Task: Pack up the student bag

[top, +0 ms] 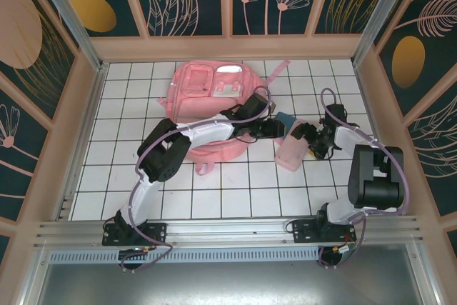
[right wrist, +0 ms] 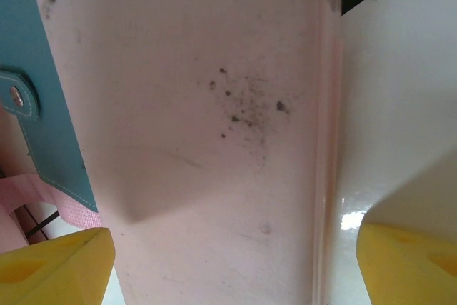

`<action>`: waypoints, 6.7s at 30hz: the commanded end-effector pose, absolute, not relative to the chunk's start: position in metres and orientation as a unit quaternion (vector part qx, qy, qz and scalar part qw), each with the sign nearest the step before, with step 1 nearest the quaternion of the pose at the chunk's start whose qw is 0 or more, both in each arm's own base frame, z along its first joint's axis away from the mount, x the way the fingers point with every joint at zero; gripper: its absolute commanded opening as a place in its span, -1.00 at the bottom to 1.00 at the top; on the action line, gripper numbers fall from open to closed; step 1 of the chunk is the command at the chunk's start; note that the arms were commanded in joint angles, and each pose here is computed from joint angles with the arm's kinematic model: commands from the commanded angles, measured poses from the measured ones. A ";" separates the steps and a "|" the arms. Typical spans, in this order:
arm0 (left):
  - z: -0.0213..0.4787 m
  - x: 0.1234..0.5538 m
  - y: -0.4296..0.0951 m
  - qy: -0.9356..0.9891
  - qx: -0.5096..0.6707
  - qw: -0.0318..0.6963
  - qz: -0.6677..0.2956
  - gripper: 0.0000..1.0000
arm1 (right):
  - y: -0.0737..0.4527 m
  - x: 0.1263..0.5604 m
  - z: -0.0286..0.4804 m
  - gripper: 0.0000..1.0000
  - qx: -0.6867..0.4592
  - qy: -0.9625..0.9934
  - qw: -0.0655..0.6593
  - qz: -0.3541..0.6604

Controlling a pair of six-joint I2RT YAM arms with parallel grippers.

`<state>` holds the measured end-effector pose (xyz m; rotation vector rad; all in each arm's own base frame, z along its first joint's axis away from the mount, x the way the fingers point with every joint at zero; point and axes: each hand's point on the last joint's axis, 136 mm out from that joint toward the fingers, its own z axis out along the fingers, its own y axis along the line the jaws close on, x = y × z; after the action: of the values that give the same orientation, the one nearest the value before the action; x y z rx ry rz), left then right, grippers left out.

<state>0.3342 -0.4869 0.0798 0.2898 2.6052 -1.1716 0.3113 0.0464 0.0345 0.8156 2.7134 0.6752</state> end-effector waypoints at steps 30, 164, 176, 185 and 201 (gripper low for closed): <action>0.033 0.305 -0.502 0.907 0.115 0.061 -0.399 -0.34 | 0.092 0.306 0.090 0.52 0.200 0.890 0.146 0.383; 0.301 0.424 -0.246 0.768 0.342 0.537 -0.067 -1.00 | 0.258 0.299 0.203 -0.47 0.019 0.842 0.129 0.523; 0.331 0.413 -0.274 0.733 0.344 0.569 -0.148 -1.00 | 0.311 0.321 0.184 -0.47 0.087 0.833 0.056 0.543; 0.358 0.400 -0.259 0.728 0.308 0.594 -0.147 -1.00 | 0.349 0.384 0.178 -0.47 0.092 0.839 0.115 0.524; 0.353 0.394 -0.259 0.738 0.280 0.586 -0.186 -1.00 | 0.430 0.428 0.181 -0.15 0.077 0.796 0.165 0.577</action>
<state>0.3980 -0.2413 0.2560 0.7245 2.0261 -0.3011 0.4263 0.3935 0.1353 0.4003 2.4161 1.4612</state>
